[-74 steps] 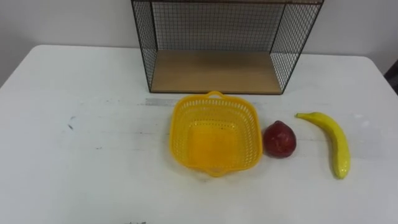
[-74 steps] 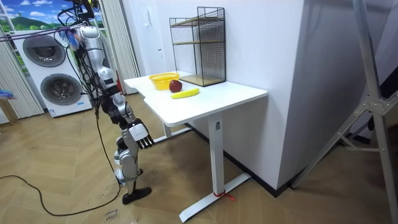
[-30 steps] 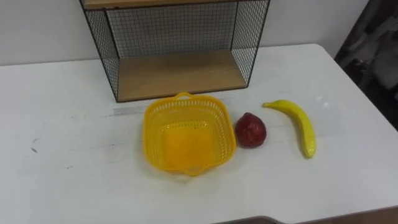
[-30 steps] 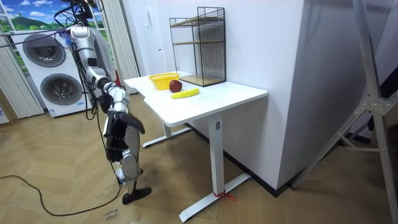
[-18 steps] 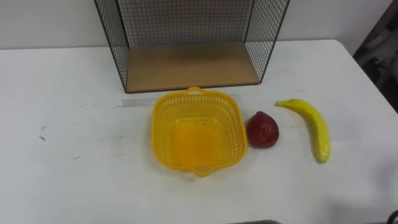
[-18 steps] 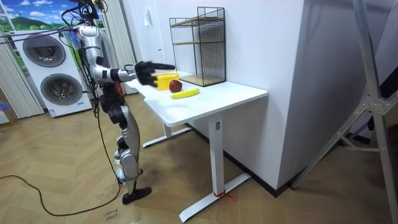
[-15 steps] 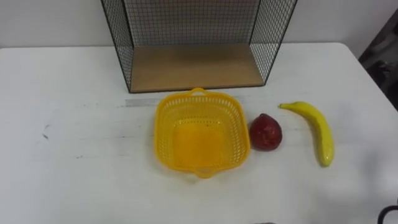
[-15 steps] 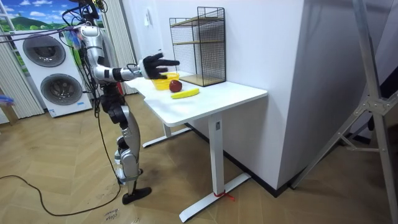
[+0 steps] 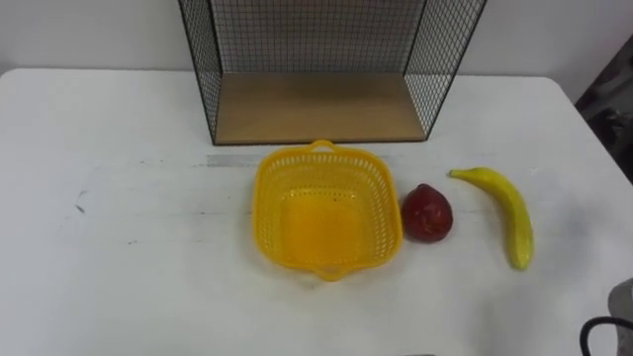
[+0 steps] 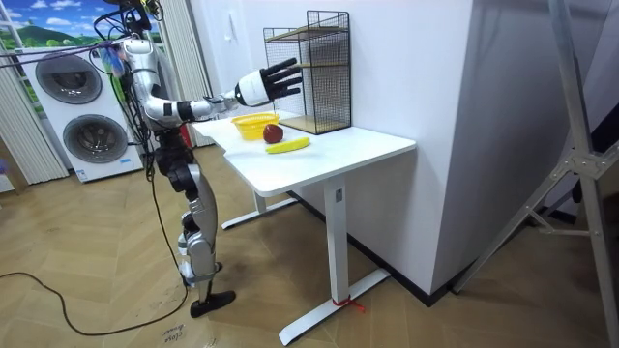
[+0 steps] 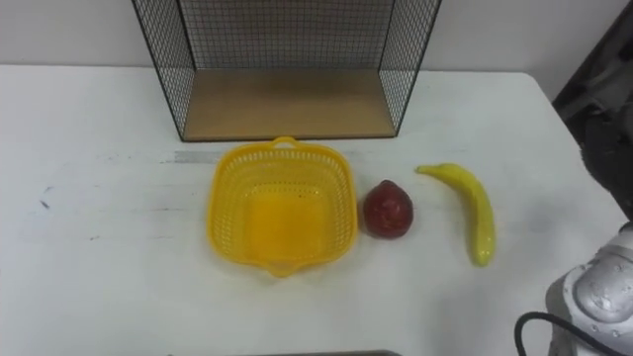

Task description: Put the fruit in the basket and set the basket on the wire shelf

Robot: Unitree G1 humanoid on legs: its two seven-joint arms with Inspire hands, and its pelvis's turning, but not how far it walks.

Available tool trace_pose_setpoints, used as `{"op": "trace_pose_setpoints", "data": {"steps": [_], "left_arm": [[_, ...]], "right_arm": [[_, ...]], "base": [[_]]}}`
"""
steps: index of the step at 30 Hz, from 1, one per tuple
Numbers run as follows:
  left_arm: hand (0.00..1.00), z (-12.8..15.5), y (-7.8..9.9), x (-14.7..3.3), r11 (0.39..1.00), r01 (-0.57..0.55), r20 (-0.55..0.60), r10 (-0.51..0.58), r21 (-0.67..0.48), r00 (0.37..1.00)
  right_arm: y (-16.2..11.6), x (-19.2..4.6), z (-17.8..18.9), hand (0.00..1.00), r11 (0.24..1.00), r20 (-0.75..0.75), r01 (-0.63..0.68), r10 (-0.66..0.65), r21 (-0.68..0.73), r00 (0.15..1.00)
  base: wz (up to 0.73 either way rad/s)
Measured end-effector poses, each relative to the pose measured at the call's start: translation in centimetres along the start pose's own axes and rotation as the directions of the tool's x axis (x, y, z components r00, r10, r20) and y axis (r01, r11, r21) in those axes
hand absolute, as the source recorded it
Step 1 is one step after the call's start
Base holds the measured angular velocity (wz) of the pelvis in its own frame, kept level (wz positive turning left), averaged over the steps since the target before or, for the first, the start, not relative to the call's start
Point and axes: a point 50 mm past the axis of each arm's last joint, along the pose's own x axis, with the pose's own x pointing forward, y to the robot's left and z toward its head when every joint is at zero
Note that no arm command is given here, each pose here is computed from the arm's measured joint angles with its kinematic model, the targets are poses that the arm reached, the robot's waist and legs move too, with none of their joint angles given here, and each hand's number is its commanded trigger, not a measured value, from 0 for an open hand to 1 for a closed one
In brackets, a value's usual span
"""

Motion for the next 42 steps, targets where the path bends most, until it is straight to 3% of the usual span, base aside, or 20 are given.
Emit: {"op": "trace_pose_setpoints", "data": {"steps": [5, 15, 26, 42], "left_arm": [[0.00, 0.0, 0.1, 0.0, 1.000, 0.001, 0.003, -0.001, 0.019, 1.000], [0.00, 0.3, 0.3, 0.1, 0.999, 0.022, 0.010, -0.023, 0.040, 1.000], [0.00, 0.1, 0.0, 0.1, 0.997, 0.063, -0.003, -0.063, 0.041, 0.998], [0.00, 0.2, -0.3, 0.1, 0.996, 0.078, 0.001, -0.078, 0.054, 0.997]], "right_arm": [[2.0, -0.9, -0.7, 0.00, 0.978, -0.041, -0.208, 0.207, -0.007, 0.977], [3.6, -2.0, -2.4, 0.00, 0.902, -0.130, -0.430, 0.422, -0.038, 0.897], [4.1, -2.5, -2.9, 0.00, 0.838, -0.153, -0.536, 0.520, -0.099, 0.841], [4.1, -3.0, -4.1, 0.00, 0.797, -0.206, -0.589, 0.559, -0.135, 0.803]], "base": [[0.04], [0.03], [0.00], [0.00]]}}
